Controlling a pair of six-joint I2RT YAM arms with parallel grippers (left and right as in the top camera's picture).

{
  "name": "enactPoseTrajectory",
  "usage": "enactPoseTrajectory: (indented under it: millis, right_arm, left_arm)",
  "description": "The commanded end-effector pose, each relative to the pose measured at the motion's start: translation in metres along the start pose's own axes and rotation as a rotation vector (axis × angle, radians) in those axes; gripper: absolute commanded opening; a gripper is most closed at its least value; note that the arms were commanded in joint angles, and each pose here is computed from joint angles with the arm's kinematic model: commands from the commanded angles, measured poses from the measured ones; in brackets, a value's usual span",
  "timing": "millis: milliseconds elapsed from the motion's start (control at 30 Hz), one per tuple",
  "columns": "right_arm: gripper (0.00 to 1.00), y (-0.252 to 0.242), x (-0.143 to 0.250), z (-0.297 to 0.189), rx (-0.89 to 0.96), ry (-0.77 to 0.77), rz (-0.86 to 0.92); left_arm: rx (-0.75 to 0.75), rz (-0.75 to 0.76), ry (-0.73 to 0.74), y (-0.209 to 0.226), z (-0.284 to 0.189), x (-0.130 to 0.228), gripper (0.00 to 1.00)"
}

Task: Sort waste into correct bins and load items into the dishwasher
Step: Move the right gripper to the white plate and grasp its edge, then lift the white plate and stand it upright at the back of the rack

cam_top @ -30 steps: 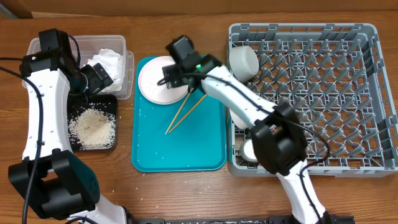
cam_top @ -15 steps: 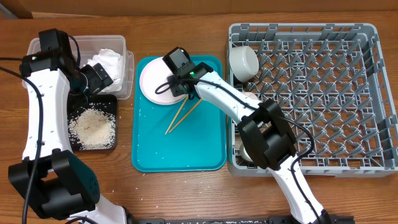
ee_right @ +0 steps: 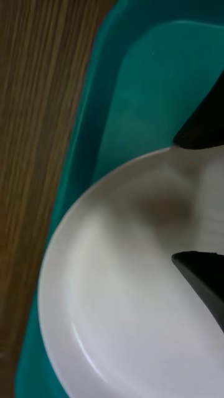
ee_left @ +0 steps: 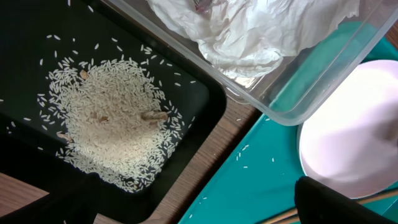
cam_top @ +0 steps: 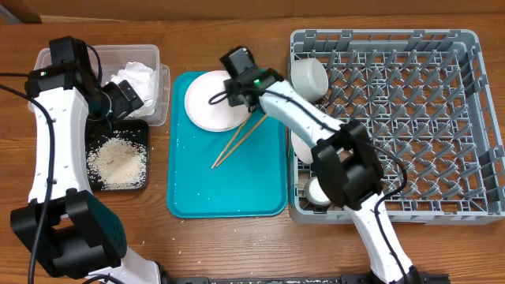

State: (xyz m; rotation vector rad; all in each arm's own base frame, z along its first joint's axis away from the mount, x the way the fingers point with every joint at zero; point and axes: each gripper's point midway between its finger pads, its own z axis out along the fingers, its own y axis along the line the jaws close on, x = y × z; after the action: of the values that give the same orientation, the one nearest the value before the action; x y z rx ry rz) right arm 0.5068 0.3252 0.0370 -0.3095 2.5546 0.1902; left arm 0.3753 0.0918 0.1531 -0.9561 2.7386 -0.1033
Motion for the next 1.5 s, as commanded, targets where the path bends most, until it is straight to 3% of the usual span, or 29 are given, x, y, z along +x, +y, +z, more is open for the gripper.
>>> enactPoseTrajectory:
  millis: [0,267,533,733,867,1033,1133,1267,1367,1467]
  right_arm:
    - [0.51,0.000,-0.020,-0.013,-0.049,-0.035,0.034]
    - [0.47,-0.001,-0.006,-0.003,-0.042,0.011,0.057]
    - [0.43,-0.006,0.051,-0.001,-0.018,0.233,0.166]
    - [0.27,-0.003,0.056,0.001,-0.040,0.245,0.175]
    - [0.04,-0.003,0.057,0.001,-0.037,0.250,0.191]
    - [0.04,-0.007,0.049,-0.003,-0.012,0.225,0.182]
    - [0.04,-0.007,0.027,-0.026,-0.023,0.191,0.182]
    - [0.04,-0.013,-0.044,-0.112,-0.018,0.019,0.153]
    - [0.04,-0.042,-0.090,-0.193,0.116,-0.163,0.175]
    - [0.04,-0.096,-0.105,-0.257,0.380,-0.298,0.205]
  left_arm:
    - [0.013,0.019,-0.011,-0.002,-0.006,0.001,1.00]
    - [0.013,0.018,-0.011,-0.002,-0.006,0.001,1.00]
    - [0.013,0.019,-0.011,-0.002,-0.006,0.001,1.00]
    - [0.013,0.019,-0.011,-0.002,-0.006,0.001,1.00]
    - [0.013,0.019,-0.011,-0.002,-0.006,0.001,1.00]
    - [0.013,0.019,-0.011,-0.002,-0.006,0.001,1.00]
    - [0.013,0.019,-0.011,-0.002,-0.006,0.001,1.00]
    - [0.013,0.019,-0.011,-0.002,-0.006,0.001,1.00]
    - [0.013,0.019,-0.011,-0.002,-0.006,0.001,1.00]
    - [0.013,0.018,-0.011,-0.002,-0.006,0.001,1.00]
